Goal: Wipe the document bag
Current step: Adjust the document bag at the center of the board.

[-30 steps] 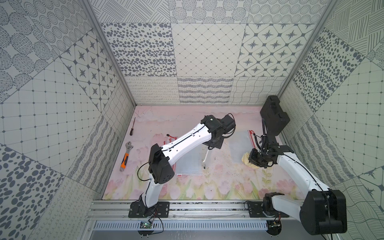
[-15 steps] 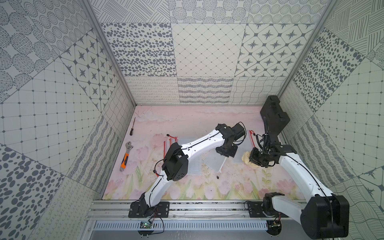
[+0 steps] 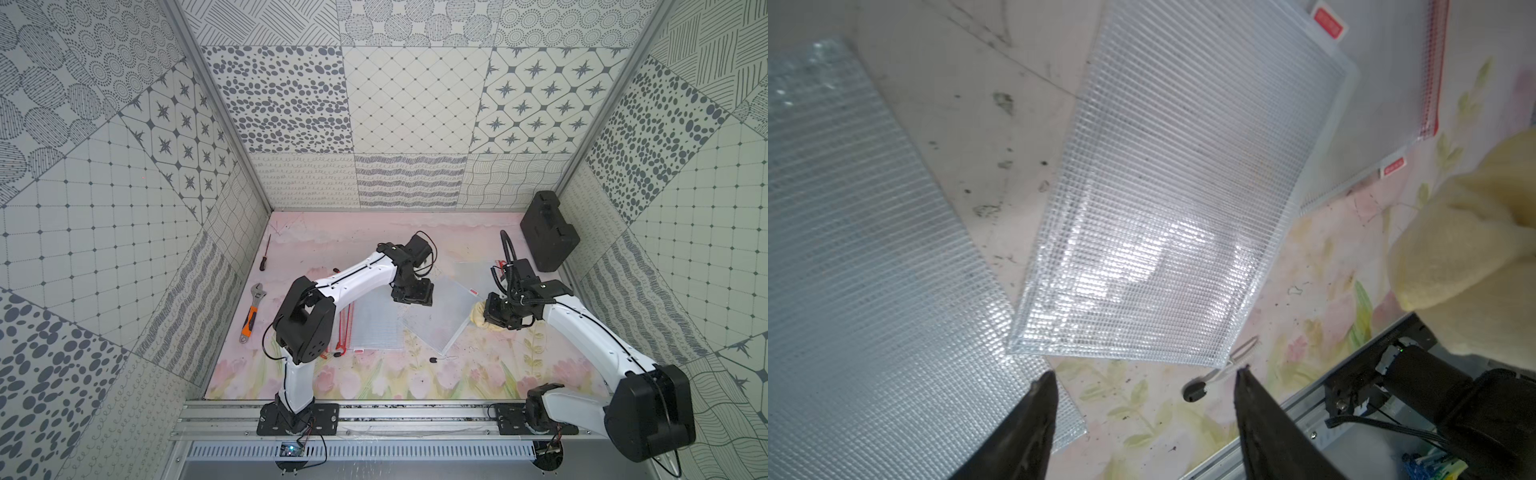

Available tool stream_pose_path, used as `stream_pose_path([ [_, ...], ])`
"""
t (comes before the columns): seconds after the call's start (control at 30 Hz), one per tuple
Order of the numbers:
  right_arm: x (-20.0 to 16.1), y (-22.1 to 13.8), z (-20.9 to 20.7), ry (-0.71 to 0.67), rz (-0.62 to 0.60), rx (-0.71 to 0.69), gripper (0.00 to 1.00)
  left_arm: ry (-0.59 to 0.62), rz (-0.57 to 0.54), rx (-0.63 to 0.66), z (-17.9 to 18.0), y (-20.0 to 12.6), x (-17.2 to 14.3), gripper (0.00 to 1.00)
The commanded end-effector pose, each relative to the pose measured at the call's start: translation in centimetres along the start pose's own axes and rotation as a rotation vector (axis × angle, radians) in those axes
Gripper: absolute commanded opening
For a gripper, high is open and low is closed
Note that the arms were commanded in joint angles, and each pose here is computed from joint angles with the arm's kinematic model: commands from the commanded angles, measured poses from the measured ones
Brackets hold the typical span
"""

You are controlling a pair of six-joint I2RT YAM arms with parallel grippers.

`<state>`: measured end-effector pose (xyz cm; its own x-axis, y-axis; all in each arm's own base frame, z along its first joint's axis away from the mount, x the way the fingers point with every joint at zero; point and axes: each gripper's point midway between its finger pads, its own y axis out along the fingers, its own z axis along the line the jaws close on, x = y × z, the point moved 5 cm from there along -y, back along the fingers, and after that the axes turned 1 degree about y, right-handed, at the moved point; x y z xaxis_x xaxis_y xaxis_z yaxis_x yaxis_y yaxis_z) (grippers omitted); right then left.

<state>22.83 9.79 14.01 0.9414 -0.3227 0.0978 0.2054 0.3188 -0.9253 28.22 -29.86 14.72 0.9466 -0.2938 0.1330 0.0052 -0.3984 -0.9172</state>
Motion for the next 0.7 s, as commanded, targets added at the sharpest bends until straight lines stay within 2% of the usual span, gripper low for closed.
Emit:
stream_pose_path([
  [0.0,0.6,1.7,1.4,0.014,0.007,0.031,0.00,0.073,-0.083,-0.134,3.7,-0.2,1.5,0.67],
  [0.17,0.4,2.9,1.3,0.039,0.029,0.050,0.00,0.271,-0.112,-0.226,3.7,1.2,1.5,0.65],
  [0.27,0.1,3.6,1.2,0.039,0.055,0.047,0.00,0.314,-0.095,-0.284,3.4,2.3,1.8,0.65],
  [0.5,-0.5,4.3,1.6,0.023,0.073,0.034,0.00,0.320,-0.007,-0.420,3.3,5.6,1.8,0.63],
  [0.67,-0.6,4.7,1.2,0.025,0.081,0.018,0.00,0.315,0.027,-0.435,3.7,6.5,1.0,0.62],
])
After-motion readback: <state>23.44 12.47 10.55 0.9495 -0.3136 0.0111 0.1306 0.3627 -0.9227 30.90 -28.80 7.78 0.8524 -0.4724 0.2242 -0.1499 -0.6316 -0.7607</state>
